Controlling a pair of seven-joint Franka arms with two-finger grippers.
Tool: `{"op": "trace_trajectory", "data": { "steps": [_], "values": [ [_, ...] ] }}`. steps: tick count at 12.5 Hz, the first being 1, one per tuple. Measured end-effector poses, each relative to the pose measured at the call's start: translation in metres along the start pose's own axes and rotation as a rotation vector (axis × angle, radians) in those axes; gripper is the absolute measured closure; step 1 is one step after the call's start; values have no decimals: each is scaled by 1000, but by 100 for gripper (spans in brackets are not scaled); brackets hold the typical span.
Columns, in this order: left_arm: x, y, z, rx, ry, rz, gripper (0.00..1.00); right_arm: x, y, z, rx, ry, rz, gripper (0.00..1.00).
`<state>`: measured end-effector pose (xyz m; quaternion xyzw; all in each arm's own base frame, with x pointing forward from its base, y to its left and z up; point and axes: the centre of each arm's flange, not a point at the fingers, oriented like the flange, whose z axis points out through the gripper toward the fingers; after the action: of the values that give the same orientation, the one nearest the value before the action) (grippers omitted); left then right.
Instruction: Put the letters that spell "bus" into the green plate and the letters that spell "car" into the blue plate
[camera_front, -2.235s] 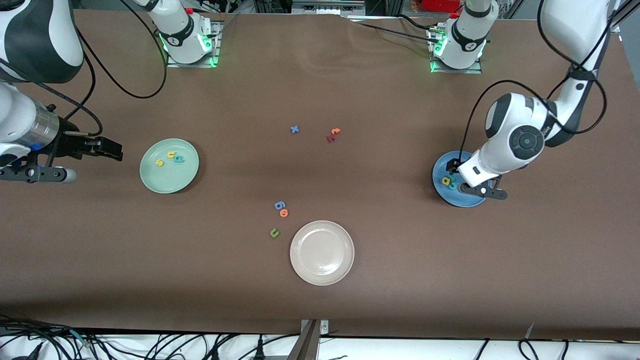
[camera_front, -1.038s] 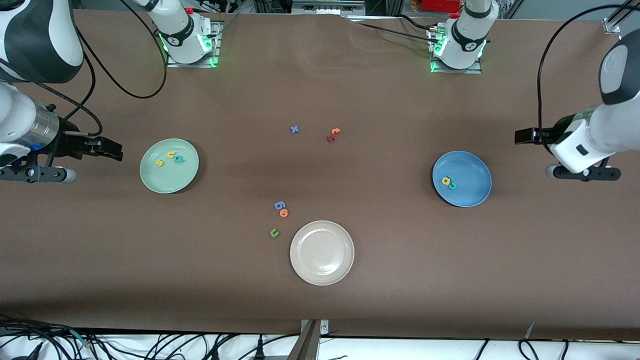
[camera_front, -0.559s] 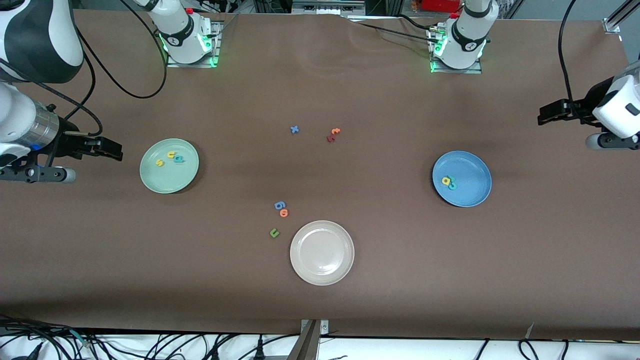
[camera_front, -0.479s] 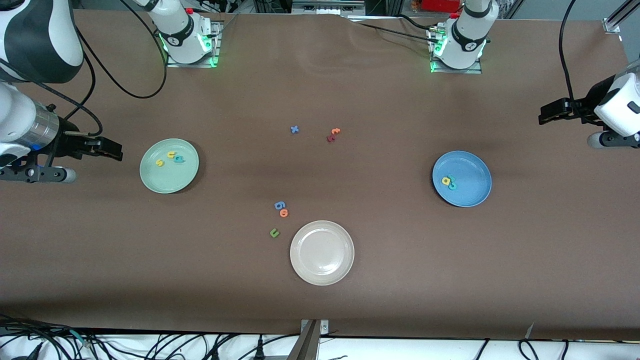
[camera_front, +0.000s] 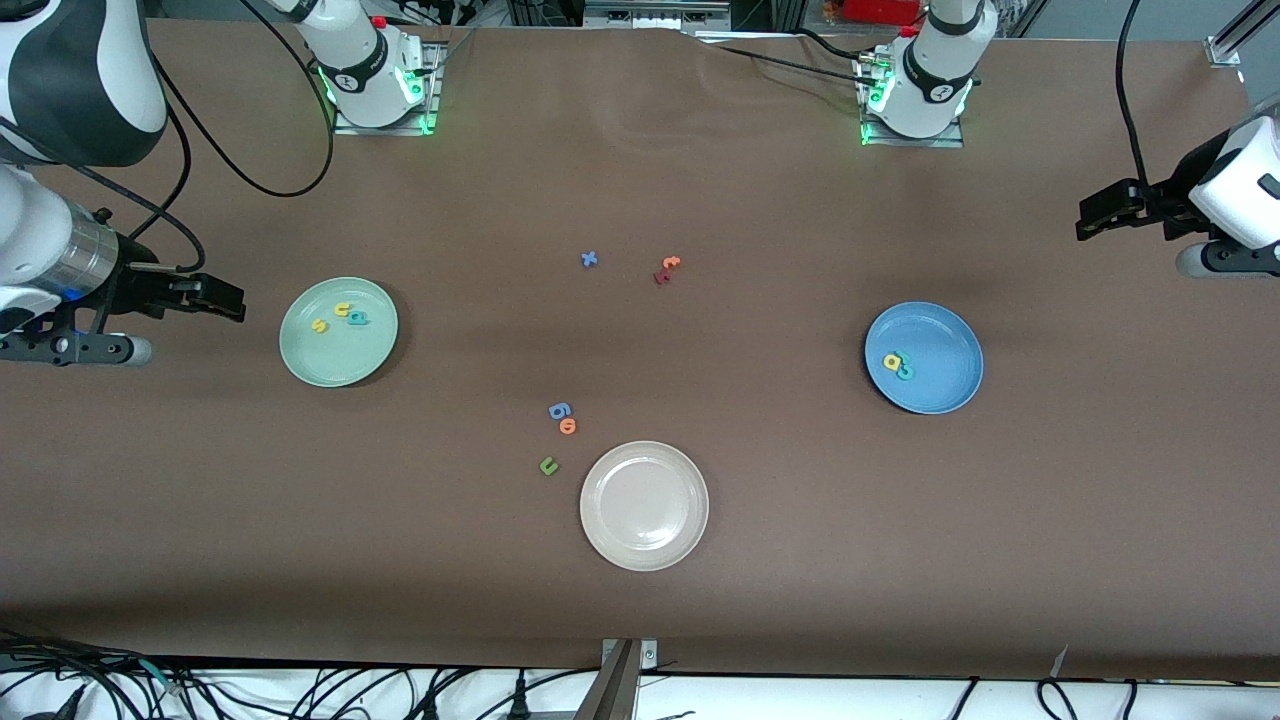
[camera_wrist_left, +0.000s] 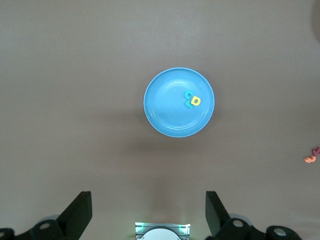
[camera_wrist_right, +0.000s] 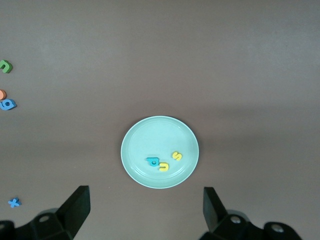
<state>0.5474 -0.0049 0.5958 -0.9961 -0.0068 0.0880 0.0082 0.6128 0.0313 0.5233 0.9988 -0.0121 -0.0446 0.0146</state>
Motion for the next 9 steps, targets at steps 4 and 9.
{"op": "trace_trajectory", "data": {
  "steps": [4, 9],
  "values": [
    [3, -11, 6, -3, 6, -21, 0, 0, 0, 0, 0, 0, 0, 0],
    [3, -17, 6, -5, 7, -31, 0, 0, 0, 0, 0, -1, 0, 0]
  ]
}}
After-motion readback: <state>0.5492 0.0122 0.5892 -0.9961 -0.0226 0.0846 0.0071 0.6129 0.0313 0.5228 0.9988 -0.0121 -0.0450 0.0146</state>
